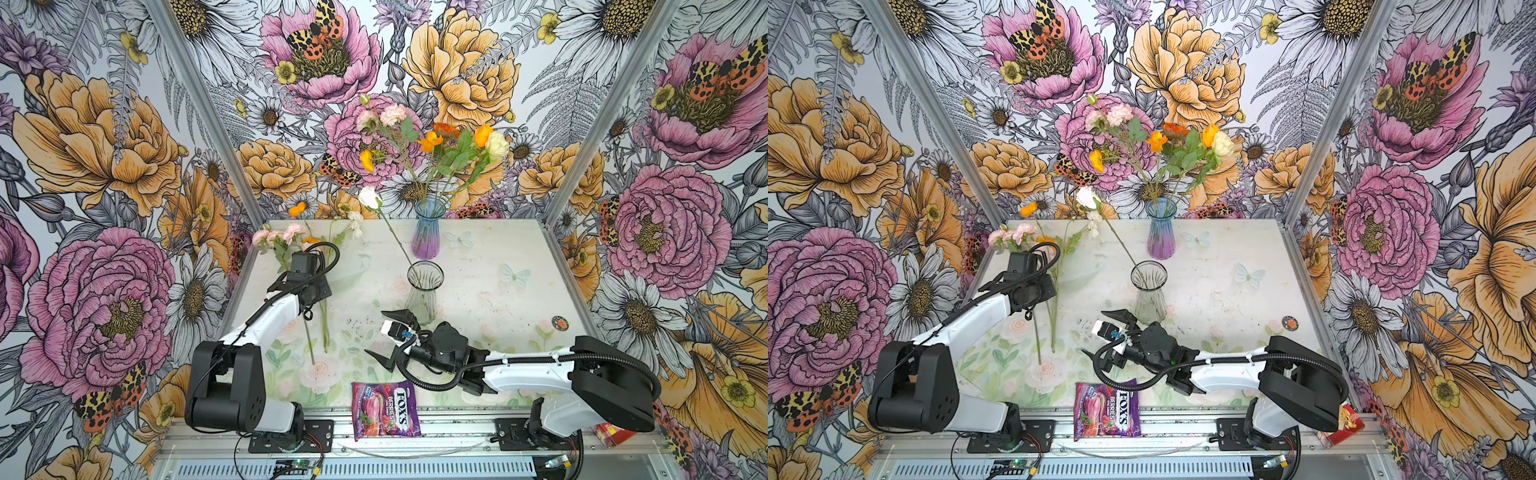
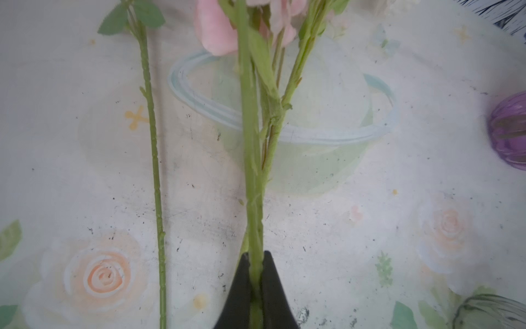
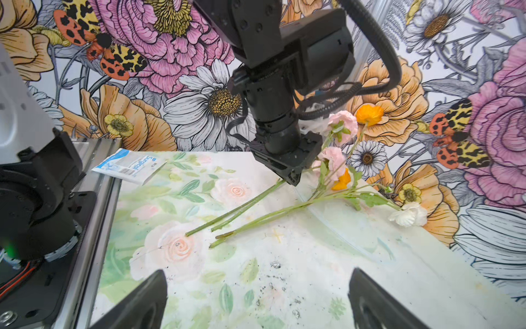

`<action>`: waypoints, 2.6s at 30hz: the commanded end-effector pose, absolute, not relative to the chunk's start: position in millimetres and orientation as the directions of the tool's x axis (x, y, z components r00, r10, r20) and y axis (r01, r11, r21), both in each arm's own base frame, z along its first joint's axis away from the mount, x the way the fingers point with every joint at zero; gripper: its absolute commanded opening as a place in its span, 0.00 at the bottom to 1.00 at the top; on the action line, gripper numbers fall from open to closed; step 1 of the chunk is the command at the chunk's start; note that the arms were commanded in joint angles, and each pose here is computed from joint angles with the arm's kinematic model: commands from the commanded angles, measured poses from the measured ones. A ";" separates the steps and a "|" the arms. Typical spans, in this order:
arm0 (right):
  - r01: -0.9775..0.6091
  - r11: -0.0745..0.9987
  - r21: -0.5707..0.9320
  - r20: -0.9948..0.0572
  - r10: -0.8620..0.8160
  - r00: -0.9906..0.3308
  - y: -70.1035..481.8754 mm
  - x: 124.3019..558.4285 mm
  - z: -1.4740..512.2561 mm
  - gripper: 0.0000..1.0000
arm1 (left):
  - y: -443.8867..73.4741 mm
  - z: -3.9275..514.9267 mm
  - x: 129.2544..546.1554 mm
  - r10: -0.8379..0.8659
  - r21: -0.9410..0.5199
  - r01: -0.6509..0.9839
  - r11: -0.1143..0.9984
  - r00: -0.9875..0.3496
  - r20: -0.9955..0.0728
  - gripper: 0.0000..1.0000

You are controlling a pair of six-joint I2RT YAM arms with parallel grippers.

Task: Arrange the flowers into the vase
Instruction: 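Close the left gripper on the pink carnation stems and lift them upright, then carry the carnations over the clear vase and lower them in with the left gripper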

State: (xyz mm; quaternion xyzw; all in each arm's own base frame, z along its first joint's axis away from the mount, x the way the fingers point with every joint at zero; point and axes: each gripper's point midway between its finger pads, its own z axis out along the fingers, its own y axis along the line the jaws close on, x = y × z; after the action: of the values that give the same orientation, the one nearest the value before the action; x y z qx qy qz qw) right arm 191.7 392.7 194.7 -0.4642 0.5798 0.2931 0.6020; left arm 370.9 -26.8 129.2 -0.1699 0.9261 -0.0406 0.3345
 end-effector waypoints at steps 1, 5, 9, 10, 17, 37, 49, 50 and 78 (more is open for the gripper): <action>-0.874 0.420 -0.243 -0.970 -0.100 0.221 382.2 187.4 212.9 1.00 | -18.0 161.9 360.5 -0.285 -0.118 -0.278 0.953 -0.695 -0.660 0.00; -0.840 0.494 -0.223 -0.970 -0.026 0.242 362.0 193.6 222.8 0.99 | -20.1 201.4 346.1 -0.259 -0.118 -0.261 0.958 -0.619 -0.741 0.00; -0.868 0.478 -0.135 -0.990 -0.023 0.141 352.5 202.8 225.3 1.00 | -20.8 239.4 330.7 -0.255 -0.142 -0.244 0.959 -0.534 -0.806 0.00; -0.875 0.471 -0.114 -0.993 -0.020 0.119 350.8 204.2 229.4 0.99 | -23.7 250.2 327.7 -0.254 -0.157 -0.225 0.961 -0.511 -0.821 0.00; -0.796 0.601 -0.068 -0.998 -0.029 0.063 292.0 229.5 273.7 1.00 | -91.9 353.6 299.5 -0.169 -0.194 0.081 0.978 -0.250 -0.953 0.00; -0.716 0.668 0.201 -0.980 0.140 -0.144 211.2 277.9 274.7 1.00 | -297.7 485.5 307.0 -0.184 -0.036 0.550 0.834 0.216 -0.959 0.00; -0.693 0.687 0.219 -0.972 0.092 -0.216 186.6 241.3 270.8 1.00 | -378.0 394.8 351.2 -0.104 -0.033 0.664 0.747 0.069 -0.992 0.00; -0.703 0.674 0.226 -0.970 0.085 -0.230 189.0 238.8 270.5 0.99 | -382.4 388.9 352.5 -0.096 -0.028 0.671 0.741 0.065 -0.993 0.00; -0.728 0.626 0.279 -0.949 0.063 -0.309 198.1 231.6 264.1 1.00 | -366.9 280.3 354.1 0.034 -0.035 0.654 0.756 -0.093 -0.995 0.07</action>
State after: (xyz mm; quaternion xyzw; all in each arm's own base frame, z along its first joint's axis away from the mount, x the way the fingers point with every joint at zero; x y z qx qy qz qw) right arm 231.2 196.9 246.2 -0.2264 0.7356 0.3590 0.5280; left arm 359.4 -373.6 259.2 0.2602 0.7107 -0.2292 0.6121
